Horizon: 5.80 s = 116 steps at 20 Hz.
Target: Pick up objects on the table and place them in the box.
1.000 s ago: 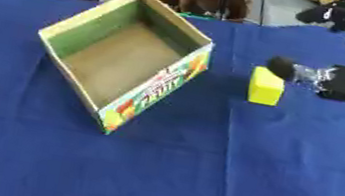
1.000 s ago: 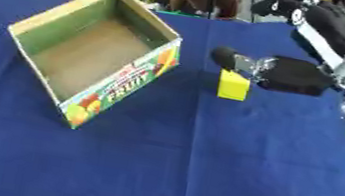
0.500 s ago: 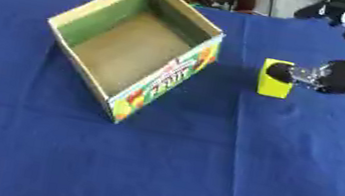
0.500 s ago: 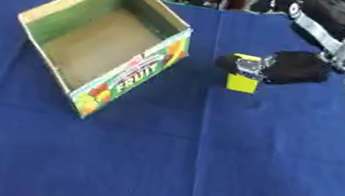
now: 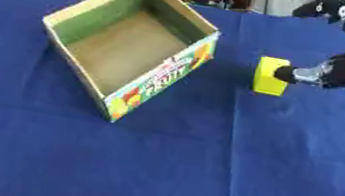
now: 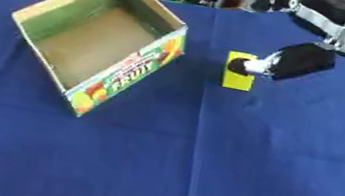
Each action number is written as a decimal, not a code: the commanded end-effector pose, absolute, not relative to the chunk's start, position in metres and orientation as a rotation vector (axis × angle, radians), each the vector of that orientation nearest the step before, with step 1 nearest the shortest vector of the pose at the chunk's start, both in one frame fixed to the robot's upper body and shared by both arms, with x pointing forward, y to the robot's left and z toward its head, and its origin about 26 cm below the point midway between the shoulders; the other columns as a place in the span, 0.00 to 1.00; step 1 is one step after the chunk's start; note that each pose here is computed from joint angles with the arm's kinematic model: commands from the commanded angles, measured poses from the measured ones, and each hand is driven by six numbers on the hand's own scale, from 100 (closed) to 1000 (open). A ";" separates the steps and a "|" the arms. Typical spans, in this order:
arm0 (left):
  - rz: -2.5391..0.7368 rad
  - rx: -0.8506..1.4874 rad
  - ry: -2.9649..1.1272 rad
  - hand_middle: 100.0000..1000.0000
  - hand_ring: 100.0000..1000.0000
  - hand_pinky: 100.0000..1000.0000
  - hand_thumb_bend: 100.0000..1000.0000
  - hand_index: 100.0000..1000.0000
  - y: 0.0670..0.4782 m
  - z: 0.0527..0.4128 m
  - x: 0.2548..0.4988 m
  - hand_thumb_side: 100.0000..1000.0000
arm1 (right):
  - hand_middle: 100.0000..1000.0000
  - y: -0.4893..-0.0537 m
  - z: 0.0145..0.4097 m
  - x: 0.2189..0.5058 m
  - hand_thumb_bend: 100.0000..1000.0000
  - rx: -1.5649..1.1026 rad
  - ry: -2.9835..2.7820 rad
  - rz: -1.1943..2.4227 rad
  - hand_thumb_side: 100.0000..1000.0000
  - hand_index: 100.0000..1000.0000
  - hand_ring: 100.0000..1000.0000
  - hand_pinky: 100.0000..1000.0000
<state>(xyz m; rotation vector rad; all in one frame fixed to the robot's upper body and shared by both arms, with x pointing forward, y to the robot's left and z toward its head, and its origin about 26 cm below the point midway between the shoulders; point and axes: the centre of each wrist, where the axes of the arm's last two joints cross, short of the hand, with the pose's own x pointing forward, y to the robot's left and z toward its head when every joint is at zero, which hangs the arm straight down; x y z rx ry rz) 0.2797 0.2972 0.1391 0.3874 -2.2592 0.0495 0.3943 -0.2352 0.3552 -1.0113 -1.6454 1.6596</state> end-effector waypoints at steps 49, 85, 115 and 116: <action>0.023 0.377 -2.286 0.56 0.52 0.28 0.00 0.85 0.294 0.145 0.278 0.94 | 0.46 -0.232 0.343 0.465 0.00 -1.094 -1.338 1.566 0.27 0.58 0.77 0.70; -0.003 0.333 -2.299 0.56 0.52 0.28 0.00 0.85 0.291 0.151 0.282 0.94 | 0.37 -0.078 0.377 0.431 0.00 -1.121 -1.859 1.348 0.25 0.49 0.72 0.68; -0.012 0.306 -2.315 0.56 0.52 0.28 0.00 0.85 0.287 0.155 0.285 0.93 | 0.76 -0.038 0.306 0.460 0.26 -1.071 -1.649 1.586 0.36 0.83 0.88 0.80; -0.012 0.306 -2.315 0.56 0.52 0.28 0.00 0.85 0.287 0.156 0.285 0.93 | 0.77 -0.039 0.309 0.459 0.33 -1.081 -1.655 1.584 0.37 0.84 0.89 0.80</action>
